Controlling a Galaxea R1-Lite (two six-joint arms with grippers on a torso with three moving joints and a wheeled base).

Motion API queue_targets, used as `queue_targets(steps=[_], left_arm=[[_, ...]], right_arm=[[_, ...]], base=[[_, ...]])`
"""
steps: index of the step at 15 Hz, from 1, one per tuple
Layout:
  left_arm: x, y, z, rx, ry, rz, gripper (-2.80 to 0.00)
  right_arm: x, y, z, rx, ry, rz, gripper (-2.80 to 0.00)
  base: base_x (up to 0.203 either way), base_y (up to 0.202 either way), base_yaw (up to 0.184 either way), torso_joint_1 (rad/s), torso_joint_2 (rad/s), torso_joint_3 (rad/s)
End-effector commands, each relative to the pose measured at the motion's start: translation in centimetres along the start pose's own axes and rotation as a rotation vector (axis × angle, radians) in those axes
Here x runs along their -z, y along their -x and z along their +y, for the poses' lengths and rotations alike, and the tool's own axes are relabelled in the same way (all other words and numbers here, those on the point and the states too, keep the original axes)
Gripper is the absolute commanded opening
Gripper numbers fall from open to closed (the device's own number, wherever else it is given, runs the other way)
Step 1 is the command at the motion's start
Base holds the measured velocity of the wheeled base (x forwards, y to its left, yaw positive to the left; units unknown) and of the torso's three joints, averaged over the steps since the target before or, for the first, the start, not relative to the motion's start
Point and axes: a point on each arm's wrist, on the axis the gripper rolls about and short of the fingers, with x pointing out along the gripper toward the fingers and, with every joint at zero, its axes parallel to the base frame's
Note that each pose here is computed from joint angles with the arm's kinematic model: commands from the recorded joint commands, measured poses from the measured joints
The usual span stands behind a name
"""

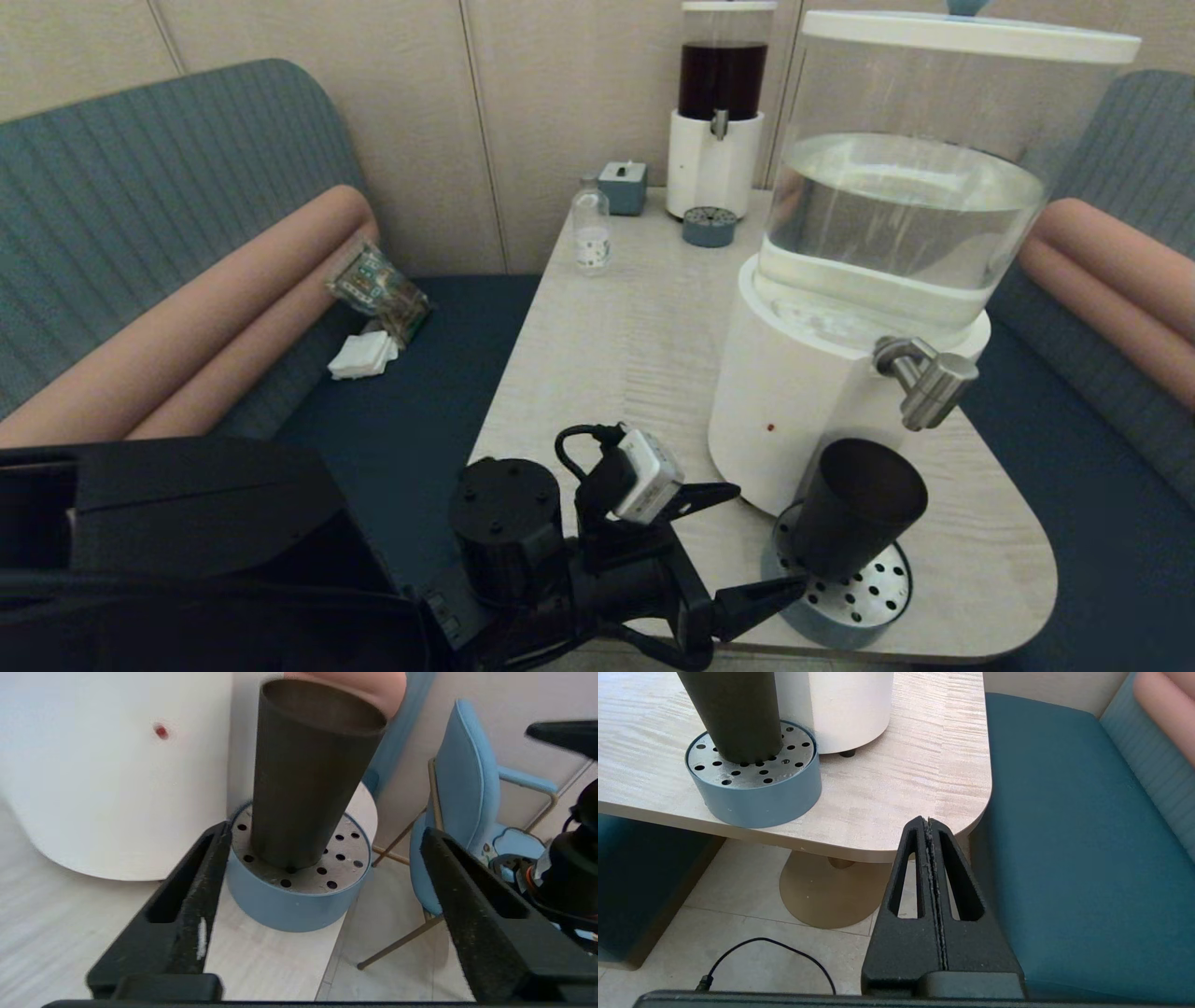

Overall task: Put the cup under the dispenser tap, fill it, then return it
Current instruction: Place the cup next to the water dispenser

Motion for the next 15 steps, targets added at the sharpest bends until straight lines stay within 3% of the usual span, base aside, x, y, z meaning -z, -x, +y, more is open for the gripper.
queue_targets(steps=[1,15], left_arm=[[1.07,-0.61,0.2,0.005,0.011,0.016,0.0],[1.13,-1.6,0.67,0.007,0.004,-0.005,0.0]], right_arm=[[0.0,0.01,0.0,0.001,0.001,-0.001,-2.8],[0.02,0.0,0.0,0.0,0.002,-0.001,-2.8]], base=[[0.0,0.0,0.0,0.0,0.0,0.0],[0.0,0.0,0.0,0.0,0.0,0.0]])
